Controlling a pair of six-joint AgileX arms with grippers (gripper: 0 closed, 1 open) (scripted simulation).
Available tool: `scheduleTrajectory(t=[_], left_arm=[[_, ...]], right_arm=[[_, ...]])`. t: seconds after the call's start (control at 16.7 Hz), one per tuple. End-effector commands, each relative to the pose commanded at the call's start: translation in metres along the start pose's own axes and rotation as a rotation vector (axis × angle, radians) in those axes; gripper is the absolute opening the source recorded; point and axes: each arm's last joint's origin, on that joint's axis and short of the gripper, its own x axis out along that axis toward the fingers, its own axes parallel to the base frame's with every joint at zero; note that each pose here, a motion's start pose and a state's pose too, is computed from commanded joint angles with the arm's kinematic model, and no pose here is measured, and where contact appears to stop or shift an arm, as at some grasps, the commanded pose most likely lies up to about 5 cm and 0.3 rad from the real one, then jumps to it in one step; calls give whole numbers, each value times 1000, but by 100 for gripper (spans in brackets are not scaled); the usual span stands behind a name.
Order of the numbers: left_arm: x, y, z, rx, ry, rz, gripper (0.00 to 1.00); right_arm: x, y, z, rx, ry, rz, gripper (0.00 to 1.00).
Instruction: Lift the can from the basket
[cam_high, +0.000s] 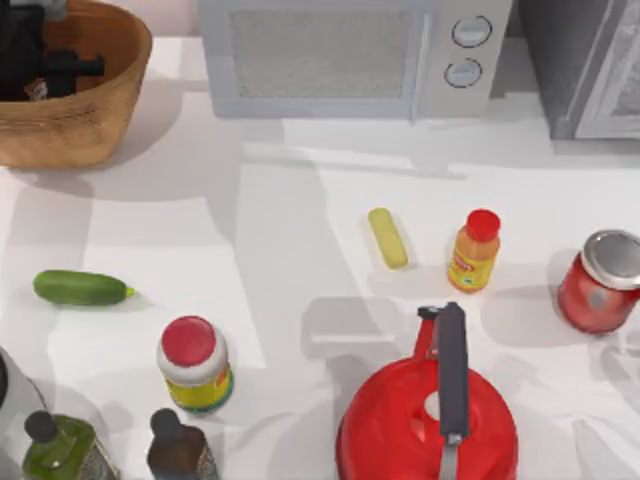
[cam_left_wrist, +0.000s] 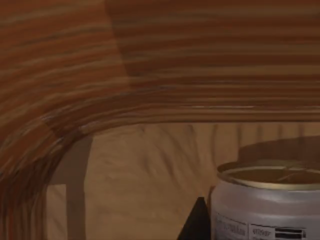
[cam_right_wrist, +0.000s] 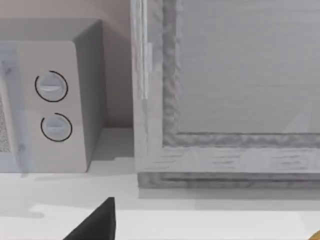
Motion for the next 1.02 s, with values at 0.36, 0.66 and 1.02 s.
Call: scheduleTrajectory(t=[0.36,0.66,1.02], left_arm=[[-17,0,5,6,-39,8,0],[-51,12,7,-31,-135,32,0],[-180,18,-28,-86,-460,83,0]], right_arm=[[0,0,0,0,0,0,100],[0,0,0,0,0,0,100],[0,0,0,0,0,0,100]])
